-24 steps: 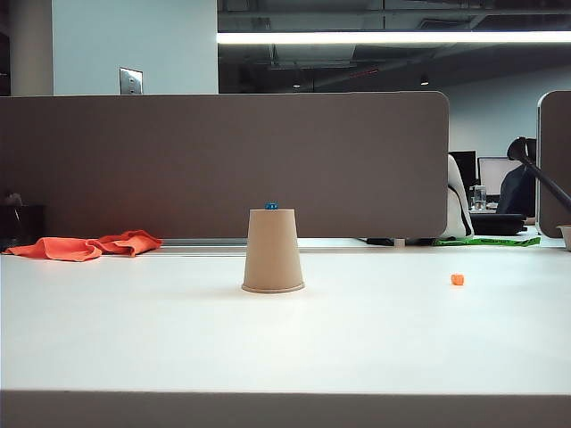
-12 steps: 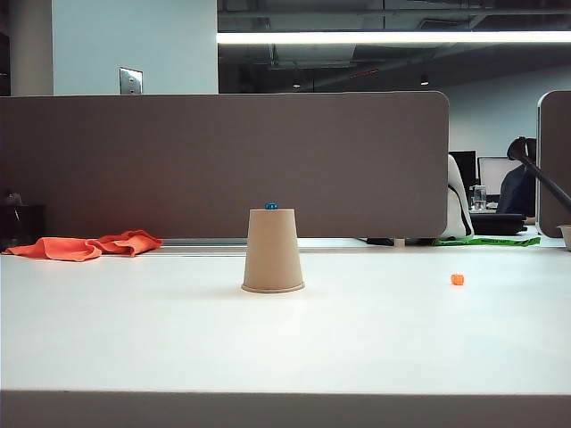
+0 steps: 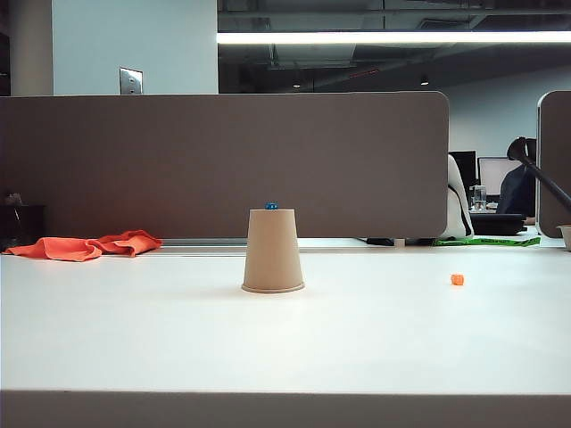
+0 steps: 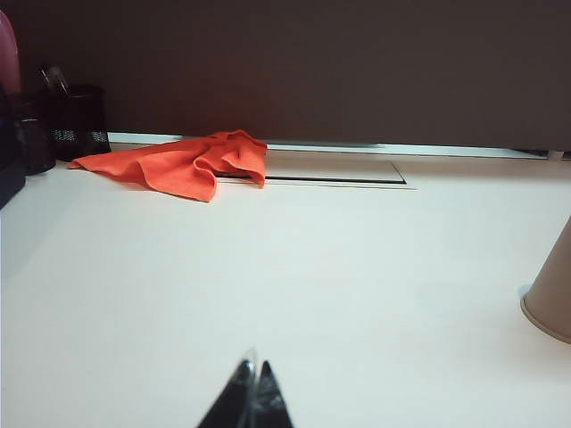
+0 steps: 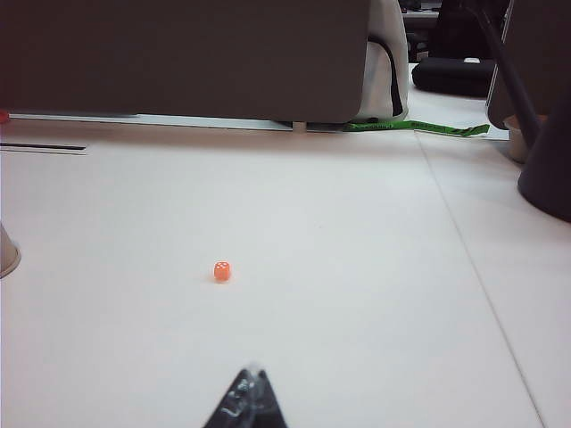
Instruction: Throw the dice onto the paper cup, compare its value with the values of the other dice on the table, place the die with the higher value on the paper cup, and take no action if both dice have the same value.
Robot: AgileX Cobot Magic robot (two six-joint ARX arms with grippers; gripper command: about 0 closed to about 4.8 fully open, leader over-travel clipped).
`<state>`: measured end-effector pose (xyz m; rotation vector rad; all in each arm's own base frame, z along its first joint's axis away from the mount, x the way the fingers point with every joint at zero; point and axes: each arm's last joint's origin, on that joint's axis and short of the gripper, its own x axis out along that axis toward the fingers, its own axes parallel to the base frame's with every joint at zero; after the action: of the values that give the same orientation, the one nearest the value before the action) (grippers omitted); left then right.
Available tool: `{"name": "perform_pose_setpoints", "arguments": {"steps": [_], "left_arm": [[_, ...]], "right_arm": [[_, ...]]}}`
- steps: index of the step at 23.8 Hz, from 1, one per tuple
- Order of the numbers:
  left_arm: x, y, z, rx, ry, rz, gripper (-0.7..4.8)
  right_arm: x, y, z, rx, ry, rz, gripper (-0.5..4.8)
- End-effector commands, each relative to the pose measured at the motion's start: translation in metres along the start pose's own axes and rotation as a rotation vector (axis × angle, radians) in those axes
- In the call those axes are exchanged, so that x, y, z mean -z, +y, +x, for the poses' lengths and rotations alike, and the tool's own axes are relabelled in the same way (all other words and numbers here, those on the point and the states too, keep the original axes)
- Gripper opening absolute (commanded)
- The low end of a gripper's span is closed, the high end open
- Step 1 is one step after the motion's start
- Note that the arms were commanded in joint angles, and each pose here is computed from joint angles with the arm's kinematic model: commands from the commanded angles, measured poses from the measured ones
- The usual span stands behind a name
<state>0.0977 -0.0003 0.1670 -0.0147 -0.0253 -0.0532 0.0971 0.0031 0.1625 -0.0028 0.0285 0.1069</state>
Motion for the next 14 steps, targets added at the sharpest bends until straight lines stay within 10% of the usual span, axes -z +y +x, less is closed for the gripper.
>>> {"name": "perform_pose_setpoints", "arguments": {"steps": [1, 14], "left_arm": [[-0.0022, -0.0001, -0.0002, 0.004, -0.013, 0.001, -0.05], [-0.0017, -0.0001, -0.0002, 0.004, -0.008, 0.001, -0.05]], "right_arm": [[-0.001, 0.0, 0.0, 0.0, -0.01, 0.003, -0.05], [-0.001, 0.0, 0.0, 0.0, -0.01, 0.003, -0.05]]}}
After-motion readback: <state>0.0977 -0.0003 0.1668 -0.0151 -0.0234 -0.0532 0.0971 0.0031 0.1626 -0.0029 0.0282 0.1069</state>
